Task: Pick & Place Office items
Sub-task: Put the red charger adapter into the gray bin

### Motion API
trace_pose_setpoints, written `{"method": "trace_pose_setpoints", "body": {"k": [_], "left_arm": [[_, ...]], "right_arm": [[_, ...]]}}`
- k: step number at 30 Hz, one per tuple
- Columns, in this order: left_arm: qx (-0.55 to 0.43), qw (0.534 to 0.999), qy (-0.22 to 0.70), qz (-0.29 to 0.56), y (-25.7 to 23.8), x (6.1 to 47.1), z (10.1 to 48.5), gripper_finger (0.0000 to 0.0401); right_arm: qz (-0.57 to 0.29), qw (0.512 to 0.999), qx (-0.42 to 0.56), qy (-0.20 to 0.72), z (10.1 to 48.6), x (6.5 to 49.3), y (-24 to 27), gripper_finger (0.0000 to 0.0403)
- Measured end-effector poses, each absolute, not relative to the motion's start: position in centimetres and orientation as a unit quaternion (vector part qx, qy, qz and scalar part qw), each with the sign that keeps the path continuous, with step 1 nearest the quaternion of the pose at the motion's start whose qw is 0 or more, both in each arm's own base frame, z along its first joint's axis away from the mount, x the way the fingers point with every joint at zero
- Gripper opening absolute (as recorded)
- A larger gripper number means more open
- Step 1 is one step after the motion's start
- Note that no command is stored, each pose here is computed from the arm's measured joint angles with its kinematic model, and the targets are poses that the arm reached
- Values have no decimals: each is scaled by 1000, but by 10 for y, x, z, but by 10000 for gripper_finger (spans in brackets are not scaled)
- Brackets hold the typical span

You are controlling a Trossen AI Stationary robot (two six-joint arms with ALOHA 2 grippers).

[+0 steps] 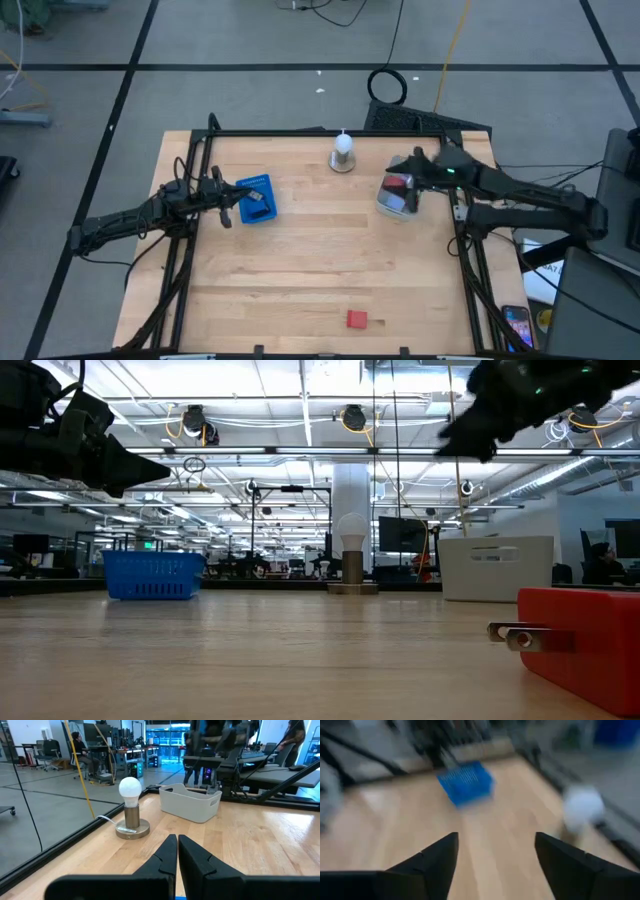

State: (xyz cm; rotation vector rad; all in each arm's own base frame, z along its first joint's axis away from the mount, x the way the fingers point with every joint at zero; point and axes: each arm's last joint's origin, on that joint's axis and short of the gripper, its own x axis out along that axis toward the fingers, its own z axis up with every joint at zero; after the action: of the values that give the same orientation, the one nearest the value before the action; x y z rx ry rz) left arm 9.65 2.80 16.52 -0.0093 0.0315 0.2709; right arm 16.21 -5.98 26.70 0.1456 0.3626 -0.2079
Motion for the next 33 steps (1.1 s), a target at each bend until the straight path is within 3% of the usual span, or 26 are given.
{"method": "trace_pose_setpoints", "body": {"k": [5,15,24,29,33], "left_arm": [[-5,991,16,135,28,96,165,19],[-7,991,15,135,28,96,165,19],[-7,991,15,135,28,96,165,19],[-14,991,14,135,28,96,165,19],[-10,991,15,135,28,96,165,19]], "right_arm": [[-59,996,63,28,263,135,-43,195],[-37,997,62,-29,216,107,-30,10],[40,998,52,-12,194,108,-20,2],[-42,998,55,-5,181,109,-23,2],[-59,997,57,6,171,109,-24,2]]}}
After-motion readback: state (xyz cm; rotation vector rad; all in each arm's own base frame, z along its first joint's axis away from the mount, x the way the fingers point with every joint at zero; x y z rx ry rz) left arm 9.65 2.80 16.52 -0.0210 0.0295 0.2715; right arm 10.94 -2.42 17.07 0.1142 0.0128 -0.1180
